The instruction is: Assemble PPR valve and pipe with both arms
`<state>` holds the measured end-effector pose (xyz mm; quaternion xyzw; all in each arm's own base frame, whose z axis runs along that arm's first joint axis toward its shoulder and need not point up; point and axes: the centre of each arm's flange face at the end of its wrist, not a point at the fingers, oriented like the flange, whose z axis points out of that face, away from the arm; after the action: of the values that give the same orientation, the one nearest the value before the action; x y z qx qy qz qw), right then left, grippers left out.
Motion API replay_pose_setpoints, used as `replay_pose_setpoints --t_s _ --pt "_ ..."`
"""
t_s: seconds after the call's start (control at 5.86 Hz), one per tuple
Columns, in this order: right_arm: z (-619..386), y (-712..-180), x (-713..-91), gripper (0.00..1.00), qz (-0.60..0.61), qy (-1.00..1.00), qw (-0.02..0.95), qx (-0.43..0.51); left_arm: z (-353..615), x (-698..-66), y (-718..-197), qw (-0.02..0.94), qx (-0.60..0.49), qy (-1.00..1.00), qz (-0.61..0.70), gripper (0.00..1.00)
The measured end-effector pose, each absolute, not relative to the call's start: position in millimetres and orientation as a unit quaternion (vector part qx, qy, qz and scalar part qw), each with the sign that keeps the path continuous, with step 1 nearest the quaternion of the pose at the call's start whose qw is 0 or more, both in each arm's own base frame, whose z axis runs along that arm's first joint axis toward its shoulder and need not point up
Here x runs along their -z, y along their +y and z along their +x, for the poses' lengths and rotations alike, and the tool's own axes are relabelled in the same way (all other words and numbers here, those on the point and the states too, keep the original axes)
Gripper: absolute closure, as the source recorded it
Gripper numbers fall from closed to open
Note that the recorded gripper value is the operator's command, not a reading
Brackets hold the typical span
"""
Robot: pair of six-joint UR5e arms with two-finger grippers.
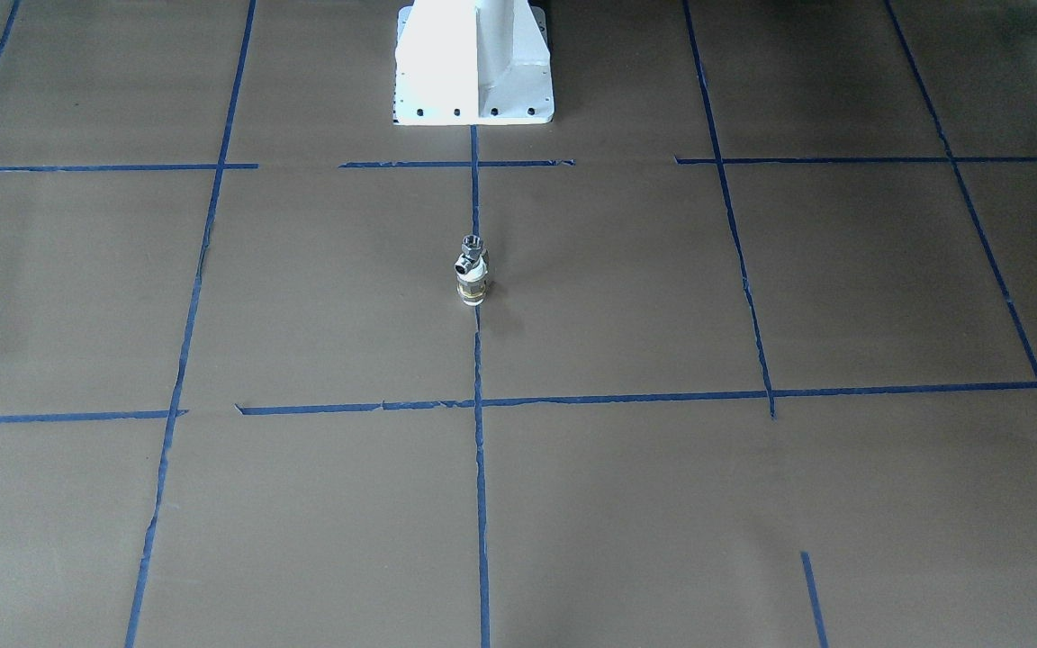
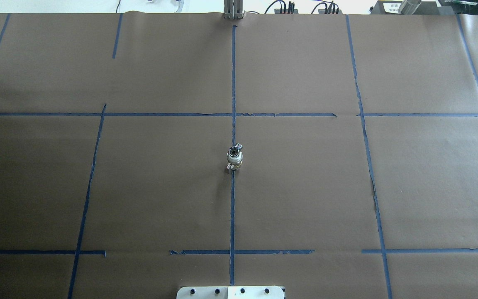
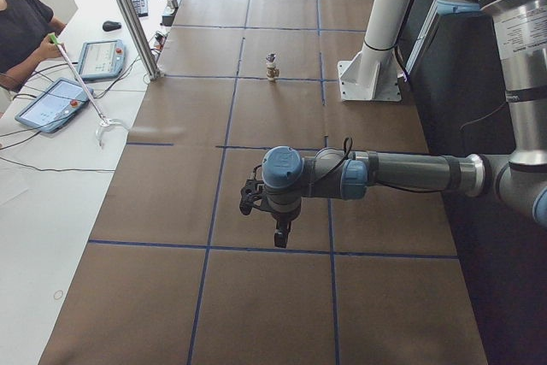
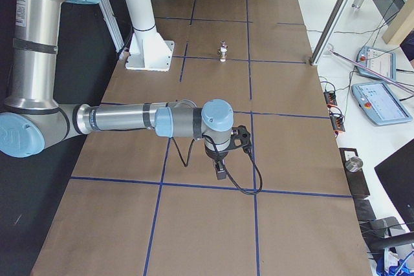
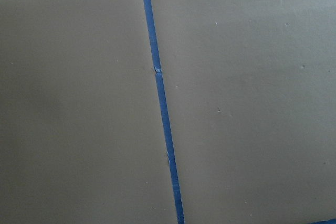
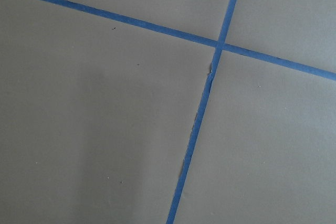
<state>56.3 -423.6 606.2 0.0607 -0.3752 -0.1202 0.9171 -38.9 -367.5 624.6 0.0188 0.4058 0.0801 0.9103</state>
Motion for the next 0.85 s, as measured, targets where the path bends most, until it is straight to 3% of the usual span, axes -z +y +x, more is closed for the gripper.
replay_pose_setpoints --t_s 0.85 --pt "51.5 -417.4 -618.2 0.0 0.045 -0.382 0.916 0.116 -39.8 -629.7 -362.8 0.912 -0.077 0.403 0.012 0.0"
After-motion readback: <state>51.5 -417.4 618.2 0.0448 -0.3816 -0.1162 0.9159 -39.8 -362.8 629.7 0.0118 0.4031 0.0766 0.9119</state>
